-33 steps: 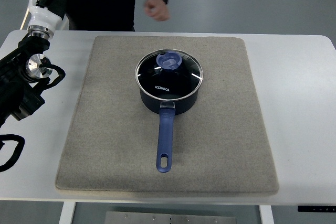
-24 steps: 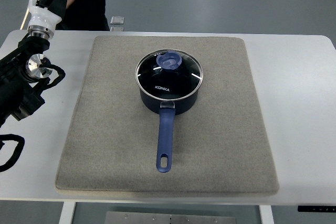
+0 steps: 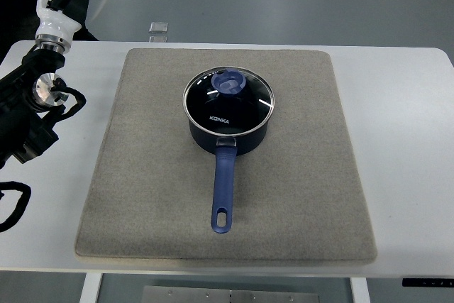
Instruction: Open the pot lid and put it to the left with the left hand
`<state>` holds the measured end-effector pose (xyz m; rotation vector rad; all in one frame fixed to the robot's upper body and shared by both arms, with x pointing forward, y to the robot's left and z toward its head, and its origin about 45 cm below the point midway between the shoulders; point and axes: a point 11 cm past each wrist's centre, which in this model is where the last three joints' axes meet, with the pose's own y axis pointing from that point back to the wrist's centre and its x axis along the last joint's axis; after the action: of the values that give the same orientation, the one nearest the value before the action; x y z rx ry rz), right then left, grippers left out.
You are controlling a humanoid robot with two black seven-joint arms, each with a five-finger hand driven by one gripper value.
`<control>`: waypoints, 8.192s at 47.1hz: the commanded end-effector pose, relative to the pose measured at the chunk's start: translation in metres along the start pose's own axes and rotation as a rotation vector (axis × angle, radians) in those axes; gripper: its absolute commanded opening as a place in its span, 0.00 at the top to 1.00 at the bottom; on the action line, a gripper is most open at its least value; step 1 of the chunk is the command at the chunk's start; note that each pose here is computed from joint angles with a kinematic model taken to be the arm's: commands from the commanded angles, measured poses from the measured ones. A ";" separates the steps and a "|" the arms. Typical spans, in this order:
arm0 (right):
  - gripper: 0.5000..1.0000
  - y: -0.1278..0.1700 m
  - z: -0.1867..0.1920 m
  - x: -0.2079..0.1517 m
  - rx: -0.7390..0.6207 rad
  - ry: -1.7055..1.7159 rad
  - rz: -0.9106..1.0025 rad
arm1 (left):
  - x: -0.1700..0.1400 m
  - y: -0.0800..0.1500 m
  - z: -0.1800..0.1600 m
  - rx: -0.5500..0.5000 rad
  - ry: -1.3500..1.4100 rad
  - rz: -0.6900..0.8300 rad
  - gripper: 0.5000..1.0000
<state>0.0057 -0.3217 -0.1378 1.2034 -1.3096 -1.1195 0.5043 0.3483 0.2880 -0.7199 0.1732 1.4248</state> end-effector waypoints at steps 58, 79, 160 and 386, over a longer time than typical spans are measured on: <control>0.17 0.000 0.000 0.000 0.000 -0.001 0.000 | -0.071 -0.040 0.017 0.186 -0.379 -0.393 0.02; 0.17 0.000 0.001 0.000 -0.001 0.000 0.000 | -0.120 -0.051 0.003 0.423 -0.955 -0.740 0.02; 0.17 0.000 0.000 0.000 0.000 -0.001 0.000 | -0.232 0.016 -0.053 0.353 -1.787 -1.682 0.02; 0.17 0.000 0.000 0.000 0.000 0.000 0.000 | -0.224 0.018 -0.052 0.462 -1.824 -1.728 0.72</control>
<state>0.0059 -0.3217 -0.1378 1.2038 -1.3095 -1.1190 0.4641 0.1318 0.3588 0.9112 -1.2133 -0.1272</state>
